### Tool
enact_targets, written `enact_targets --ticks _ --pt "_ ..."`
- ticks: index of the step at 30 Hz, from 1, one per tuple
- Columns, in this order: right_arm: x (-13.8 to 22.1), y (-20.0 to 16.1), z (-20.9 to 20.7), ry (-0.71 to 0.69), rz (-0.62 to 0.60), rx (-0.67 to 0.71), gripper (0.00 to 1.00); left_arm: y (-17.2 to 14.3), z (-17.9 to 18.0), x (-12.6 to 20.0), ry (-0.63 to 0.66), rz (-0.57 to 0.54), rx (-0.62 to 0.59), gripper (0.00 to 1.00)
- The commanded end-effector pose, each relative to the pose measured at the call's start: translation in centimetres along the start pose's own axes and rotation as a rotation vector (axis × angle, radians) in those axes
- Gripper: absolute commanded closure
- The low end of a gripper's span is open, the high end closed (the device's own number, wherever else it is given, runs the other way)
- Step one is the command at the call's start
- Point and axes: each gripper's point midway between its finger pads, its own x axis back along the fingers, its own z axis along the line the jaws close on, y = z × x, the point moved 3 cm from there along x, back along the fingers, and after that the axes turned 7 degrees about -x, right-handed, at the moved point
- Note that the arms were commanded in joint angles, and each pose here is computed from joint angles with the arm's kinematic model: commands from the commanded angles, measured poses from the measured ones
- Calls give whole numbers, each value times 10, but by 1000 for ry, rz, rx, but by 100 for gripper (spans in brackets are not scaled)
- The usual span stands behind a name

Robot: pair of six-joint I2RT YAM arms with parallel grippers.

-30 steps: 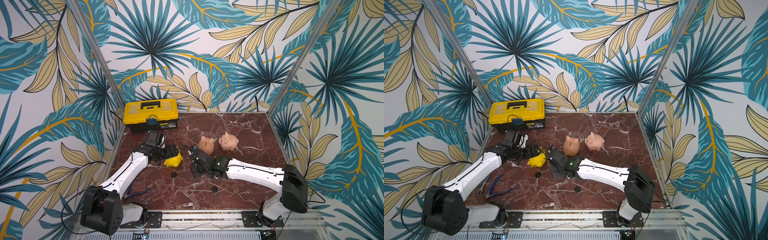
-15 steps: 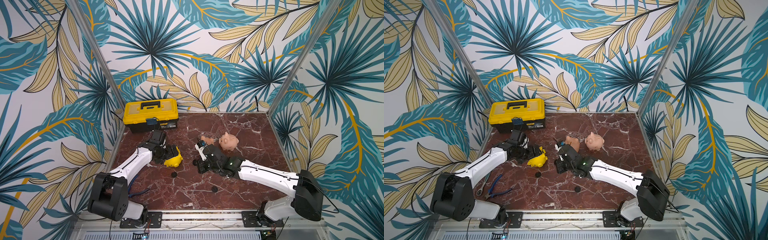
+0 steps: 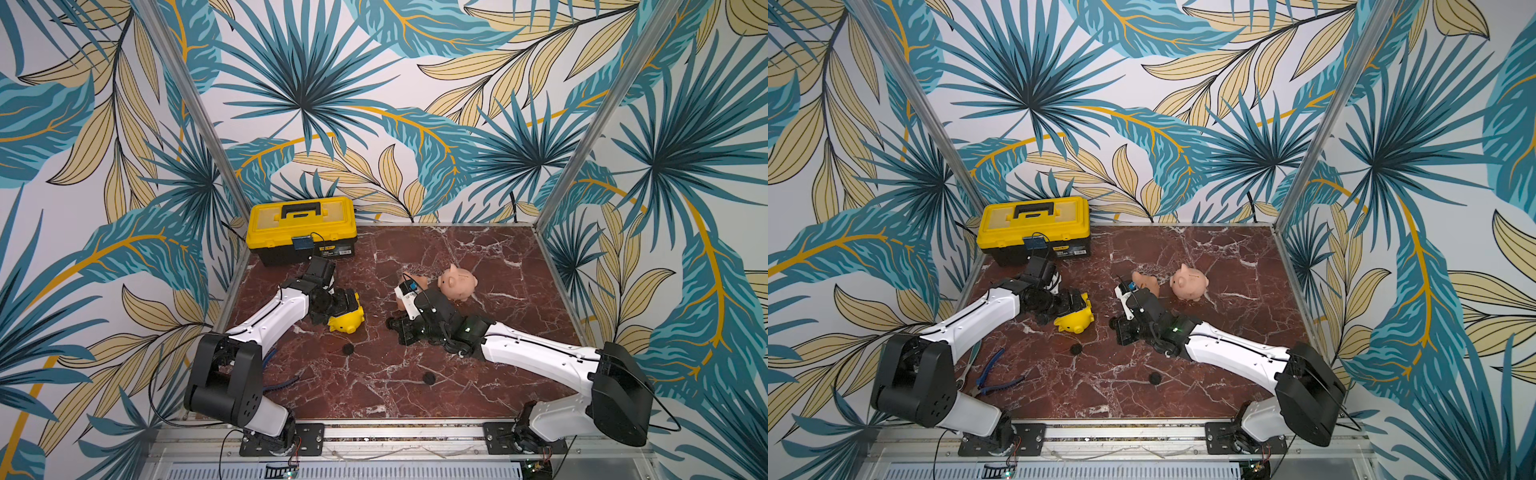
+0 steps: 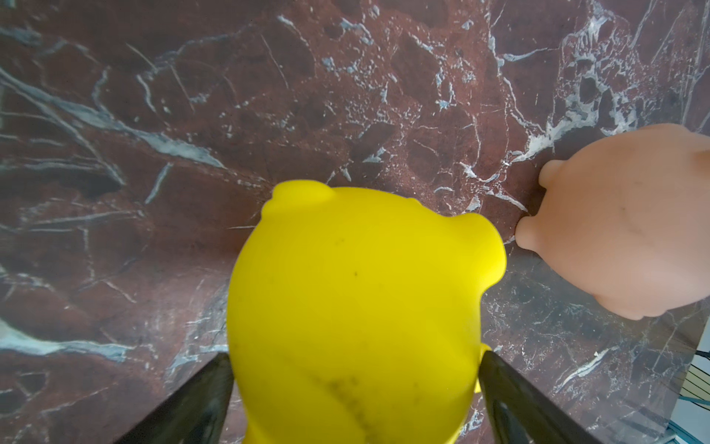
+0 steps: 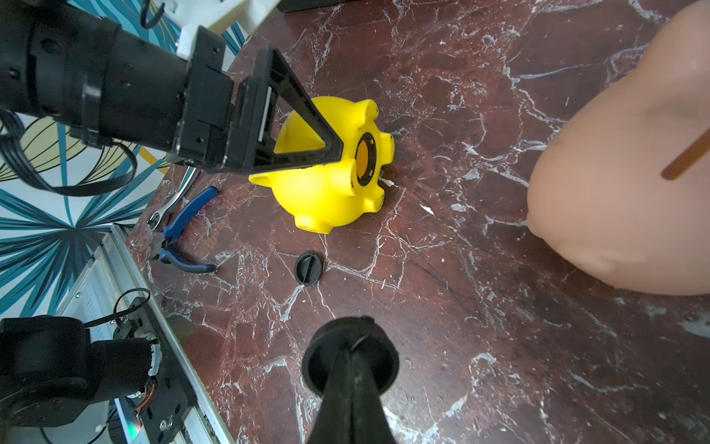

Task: Close piggy banks
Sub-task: Pick up the piggy bank from the center of the board.

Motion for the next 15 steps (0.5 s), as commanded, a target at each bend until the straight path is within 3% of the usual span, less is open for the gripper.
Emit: enact_targets --ticks 1,15 --pt "5 2 2 35 -27 -13 100 9 -2 12 36 -20 -46 0" --pt "12 2 -7 26 -70 -6 100 9 -1 18 51 -18 -29 1"
